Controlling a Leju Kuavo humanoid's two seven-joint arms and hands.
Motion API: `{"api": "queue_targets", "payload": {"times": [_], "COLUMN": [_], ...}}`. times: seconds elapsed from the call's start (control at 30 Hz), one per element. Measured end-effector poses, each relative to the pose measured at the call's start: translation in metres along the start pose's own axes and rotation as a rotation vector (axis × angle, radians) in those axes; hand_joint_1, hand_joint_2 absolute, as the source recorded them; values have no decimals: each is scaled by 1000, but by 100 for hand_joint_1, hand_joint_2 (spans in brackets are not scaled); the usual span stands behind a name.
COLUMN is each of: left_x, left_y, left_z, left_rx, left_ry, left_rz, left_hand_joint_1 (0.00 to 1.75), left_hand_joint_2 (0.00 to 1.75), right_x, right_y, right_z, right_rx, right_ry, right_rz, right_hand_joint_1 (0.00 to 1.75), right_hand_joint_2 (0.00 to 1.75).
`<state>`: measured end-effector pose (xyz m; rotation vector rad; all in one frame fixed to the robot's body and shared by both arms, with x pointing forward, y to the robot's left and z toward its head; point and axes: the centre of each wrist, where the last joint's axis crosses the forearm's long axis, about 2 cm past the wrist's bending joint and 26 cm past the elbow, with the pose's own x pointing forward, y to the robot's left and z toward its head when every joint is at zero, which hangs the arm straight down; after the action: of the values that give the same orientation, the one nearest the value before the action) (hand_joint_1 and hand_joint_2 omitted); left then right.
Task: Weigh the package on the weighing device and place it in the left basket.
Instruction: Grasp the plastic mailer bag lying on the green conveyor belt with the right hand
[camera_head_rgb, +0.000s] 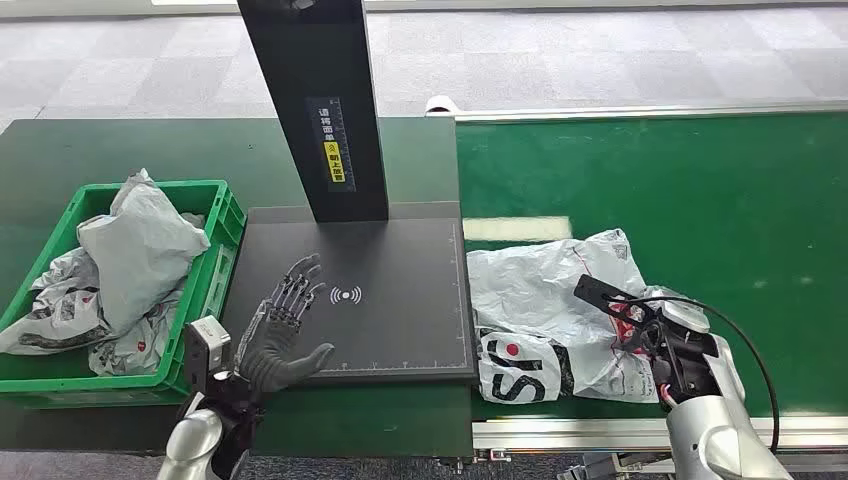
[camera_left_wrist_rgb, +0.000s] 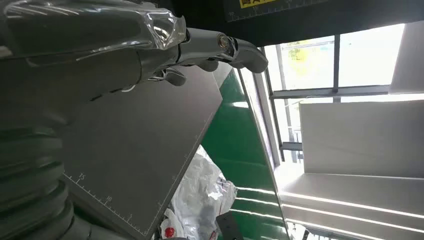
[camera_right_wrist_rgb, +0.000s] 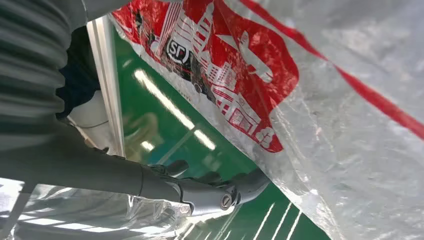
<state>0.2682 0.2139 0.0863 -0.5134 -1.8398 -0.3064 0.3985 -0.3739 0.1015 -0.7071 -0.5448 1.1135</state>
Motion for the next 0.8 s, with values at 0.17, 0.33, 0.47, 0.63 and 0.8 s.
{"api": "queue_targets", "payload": {"times": [0.17, 0.33, 0.47, 0.63, 0.8], "left_x": [-2, -2, -2, -3, -4], "left_y": [0, 2, 2, 5, 9], "left_z": [4, 6, 7, 12, 20], "left_rx": [13, 27, 30, 48, 60], "left_ry": [9, 16, 17, 21, 28], "left_rz": [-1, -3, -3, 1, 1], "left_hand_joint_1": [0, 0, 0, 0, 0], "left_hand_joint_2": [175, 175, 175, 175, 175], "right_x": [2, 5, 7, 13, 21], "right_y": [-4, -4, -2, -5, -5], "right_z": [-2, -3, -3, -3, -1], "right_rx": [28, 84, 130, 51, 59], "right_ry": [14, -23, -125, -210, -351], "right_rz": [35, 57, 42, 32, 36], "right_hand_joint_1": [0, 139, 175, 175, 175], "right_hand_joint_2": [175, 175, 175, 175, 175]}}
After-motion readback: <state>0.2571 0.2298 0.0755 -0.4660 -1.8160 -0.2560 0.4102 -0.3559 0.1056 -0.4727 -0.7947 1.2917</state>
